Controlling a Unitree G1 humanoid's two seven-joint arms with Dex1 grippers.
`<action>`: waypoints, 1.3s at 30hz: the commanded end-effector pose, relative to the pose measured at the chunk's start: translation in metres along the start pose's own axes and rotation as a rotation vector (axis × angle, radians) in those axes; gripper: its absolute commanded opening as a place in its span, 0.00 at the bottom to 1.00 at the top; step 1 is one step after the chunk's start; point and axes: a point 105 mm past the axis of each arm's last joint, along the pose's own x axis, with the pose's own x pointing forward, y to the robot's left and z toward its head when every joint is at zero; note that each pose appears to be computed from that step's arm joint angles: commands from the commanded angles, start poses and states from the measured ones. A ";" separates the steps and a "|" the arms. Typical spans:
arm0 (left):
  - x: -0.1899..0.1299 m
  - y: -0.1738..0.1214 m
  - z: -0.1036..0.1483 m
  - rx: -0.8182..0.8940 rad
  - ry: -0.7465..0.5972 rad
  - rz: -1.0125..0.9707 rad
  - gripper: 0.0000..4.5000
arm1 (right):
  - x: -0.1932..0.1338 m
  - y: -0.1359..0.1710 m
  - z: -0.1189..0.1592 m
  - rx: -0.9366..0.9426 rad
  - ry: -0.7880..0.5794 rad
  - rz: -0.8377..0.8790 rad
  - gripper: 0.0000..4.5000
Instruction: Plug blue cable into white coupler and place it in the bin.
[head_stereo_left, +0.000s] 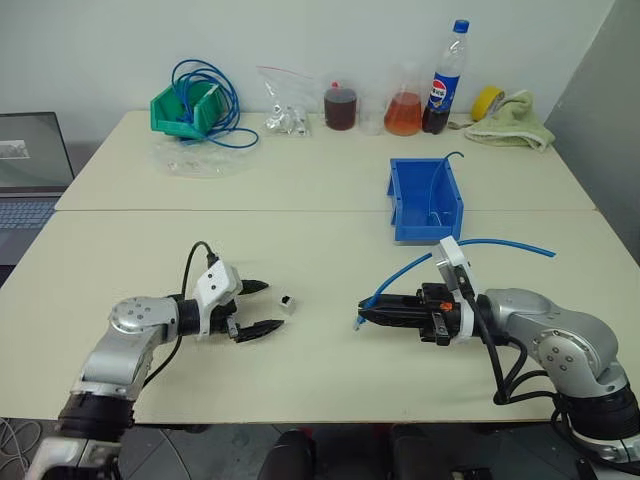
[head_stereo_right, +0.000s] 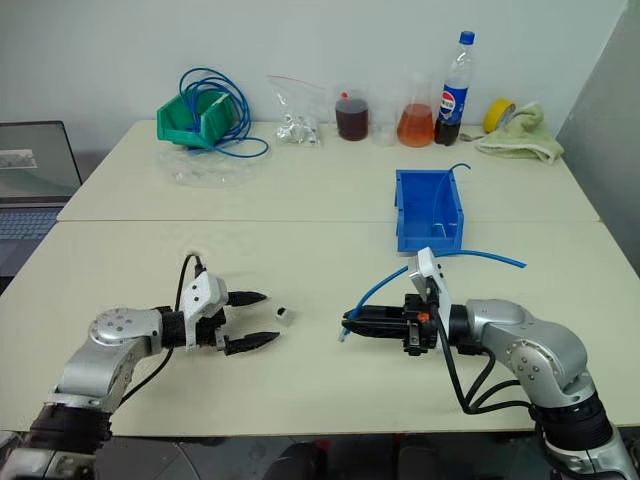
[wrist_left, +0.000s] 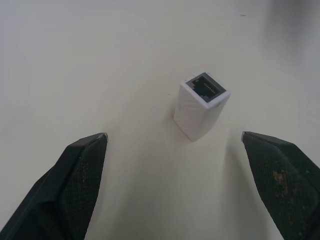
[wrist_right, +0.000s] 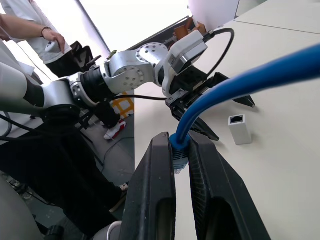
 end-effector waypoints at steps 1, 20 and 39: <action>-0.001 0.011 0.009 0.119 0.003 -0.033 1.00 | 0.002 0.007 0.008 -0.050 -0.007 0.021 0.02; 0.021 0.011 0.015 0.293 0.011 -0.225 1.00 | 0.002 0.010 0.005 -0.031 0.021 0.043 0.02; 0.027 -0.004 0.006 0.253 0.018 -0.333 0.56 | -0.003 0.008 0.006 -0.022 0.034 0.036 0.02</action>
